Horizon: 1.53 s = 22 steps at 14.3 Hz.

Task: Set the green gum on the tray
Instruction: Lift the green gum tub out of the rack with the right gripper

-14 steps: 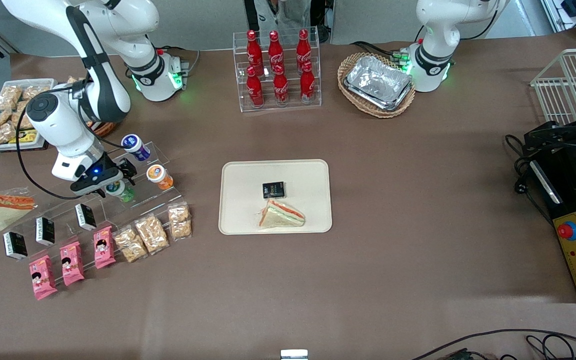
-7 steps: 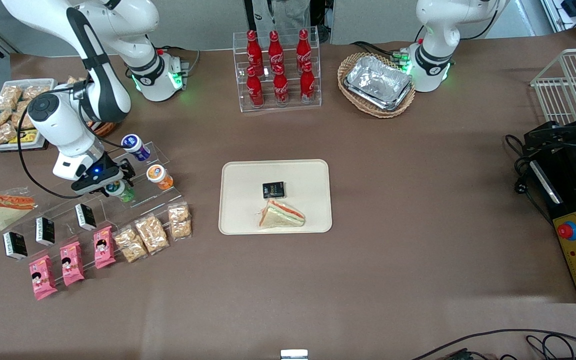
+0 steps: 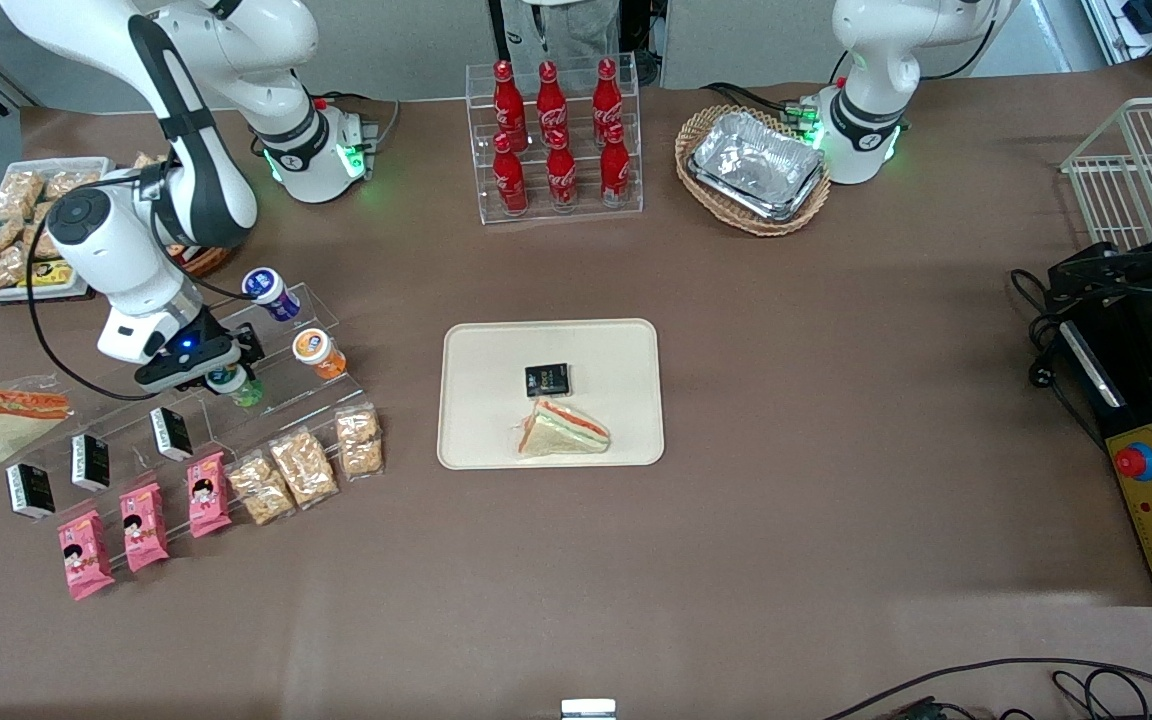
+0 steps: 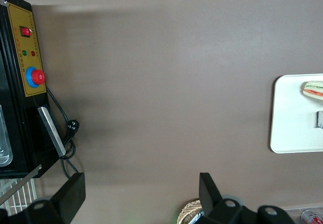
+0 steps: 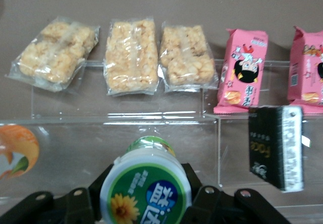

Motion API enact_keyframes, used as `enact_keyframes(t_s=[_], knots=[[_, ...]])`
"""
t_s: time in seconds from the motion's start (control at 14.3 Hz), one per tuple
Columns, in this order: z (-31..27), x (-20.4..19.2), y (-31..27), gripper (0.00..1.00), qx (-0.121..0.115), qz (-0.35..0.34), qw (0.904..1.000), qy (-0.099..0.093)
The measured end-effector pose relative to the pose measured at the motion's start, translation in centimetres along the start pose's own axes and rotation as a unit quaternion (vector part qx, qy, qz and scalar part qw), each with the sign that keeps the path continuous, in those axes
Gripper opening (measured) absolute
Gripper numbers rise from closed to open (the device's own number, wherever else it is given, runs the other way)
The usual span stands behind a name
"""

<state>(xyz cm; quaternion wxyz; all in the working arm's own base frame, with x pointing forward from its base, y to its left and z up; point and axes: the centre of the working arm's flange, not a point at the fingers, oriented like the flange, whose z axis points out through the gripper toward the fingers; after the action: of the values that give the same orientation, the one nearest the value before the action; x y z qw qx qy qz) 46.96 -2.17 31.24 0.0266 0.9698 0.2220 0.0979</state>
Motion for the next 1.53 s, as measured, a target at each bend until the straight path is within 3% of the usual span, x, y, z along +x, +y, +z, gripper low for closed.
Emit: enact_keyframes(t_s=[0.42, 0.77, 0.98, 1.19, 1.33, 1.53], knots=[[-8.5, 6.4, 3.6, 0.56, 0.020, 0.005, 0.9989, -0.042], [-16.2, 9.3, 4.8, 0.56, 0.040, 0.026, 0.9955, -0.081], [-21.5, 10.7, 4.4, 0.56, 0.059, 0.039, 0.9934, -0.091], [-25.6, 12.3, 2.2, 0.56, 0.063, 0.062, 0.9917, -0.093], [-26.5, 13.9, -1.2, 0.56, 0.070, 0.092, 0.9893, -0.089], [-26.6, 16.0, -7.5, 0.56, 0.073, 0.142, 0.9824, -0.097]])
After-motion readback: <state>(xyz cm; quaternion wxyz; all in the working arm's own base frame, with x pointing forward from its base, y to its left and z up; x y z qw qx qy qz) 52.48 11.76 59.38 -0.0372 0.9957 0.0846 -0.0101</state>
